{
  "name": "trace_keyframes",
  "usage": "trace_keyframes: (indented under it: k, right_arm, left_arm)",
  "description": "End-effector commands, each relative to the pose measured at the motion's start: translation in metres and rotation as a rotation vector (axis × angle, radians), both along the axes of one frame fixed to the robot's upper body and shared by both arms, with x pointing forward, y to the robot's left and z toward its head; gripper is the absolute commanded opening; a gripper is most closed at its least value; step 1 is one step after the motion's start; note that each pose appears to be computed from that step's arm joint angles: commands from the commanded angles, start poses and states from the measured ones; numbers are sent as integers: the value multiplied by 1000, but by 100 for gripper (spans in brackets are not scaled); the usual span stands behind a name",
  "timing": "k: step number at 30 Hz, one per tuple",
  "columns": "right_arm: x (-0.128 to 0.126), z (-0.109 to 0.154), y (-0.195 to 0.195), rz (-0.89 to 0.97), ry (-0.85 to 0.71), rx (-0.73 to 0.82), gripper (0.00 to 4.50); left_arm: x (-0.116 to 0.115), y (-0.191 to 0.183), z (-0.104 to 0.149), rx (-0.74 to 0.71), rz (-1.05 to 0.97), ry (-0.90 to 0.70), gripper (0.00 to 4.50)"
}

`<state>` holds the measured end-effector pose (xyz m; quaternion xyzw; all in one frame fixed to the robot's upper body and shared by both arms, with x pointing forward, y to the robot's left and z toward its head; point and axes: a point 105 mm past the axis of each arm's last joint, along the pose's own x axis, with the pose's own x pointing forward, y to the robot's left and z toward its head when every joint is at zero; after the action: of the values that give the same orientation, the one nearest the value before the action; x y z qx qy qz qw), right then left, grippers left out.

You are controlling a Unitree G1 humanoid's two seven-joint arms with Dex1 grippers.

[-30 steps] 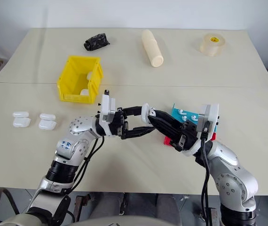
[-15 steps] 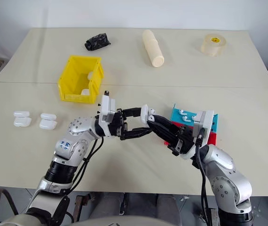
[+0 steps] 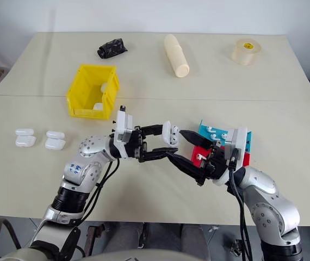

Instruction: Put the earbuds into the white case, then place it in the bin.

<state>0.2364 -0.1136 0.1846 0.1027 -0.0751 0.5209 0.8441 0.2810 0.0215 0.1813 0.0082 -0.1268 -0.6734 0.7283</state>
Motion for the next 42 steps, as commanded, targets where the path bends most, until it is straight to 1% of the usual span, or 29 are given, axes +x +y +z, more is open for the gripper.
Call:
trace_keyframes:
  k: [1, 2, 4, 7, 12, 14, 16, 18, 23, 31, 34, 36, 38, 41, 42]
  right_arm:
    - [-2, 18, -19, -24, -59, -49, 423]
    - [0, 19, -23, -30, -60, -95, 403]
    - [0, 20, -26, -12, -57, -161, 359]
    - [3, 22, -22, 13, -65, -223, 253]
    - [10, 27, 2, 75, -80, -324, 83]
    - [13, 27, 13, 92, -92, -348, 5]
    - [17, 27, 23, 97, -90, -362, 2]
    - [19, 21, 28, 104, -55, -402, 2]
    - [23, 4, 30, 103, 0, -498, 2]
    - [19, -17, -9, 39, 75, -565, 2]
    - [15, -15, -17, 32, 68, -529, 2]
    - [9, -5, -19, 52, 30, -457, 2]
    - [3, 5, -27, 43, -10, -379, 2]
    - [-3, 11, -41, -4, -36, -306, 54]
    - [-4, 11, -45, -22, -66, -312, 86]
  left_arm:
    - [0, 8, 0, 121, 36, -136, 278]
    - [4, 11, -6, 194, 58, -163, 278]
    - [6, 13, -11, 264, 69, -188, 278]
    - [6, 9, -11, 311, 49, -210, 278]
    - [8, -2, -16, 402, 36, -233, 278]
    - [7, -7, -19, 432, 27, -229, 278]
    - [7, -9, -23, 470, 24, -219, 278]
    - [7, -9, -26, 493, 22, -211, 278]
    - [8, -7, -24, 489, 38, -215, 278]
    - [6, 5, -14, 411, 75, -215, 278]
    - [5, 12, -13, 387, 89, -205, 278]
    - [5, 19, -11, 362, 112, -204, 278]
    - [10, 33, -4, 293, 202, -179, 278]
    - [16, 57, 3, 166, 357, -116, 278]
    - [18, 66, 3, 140, 413, -103, 278]
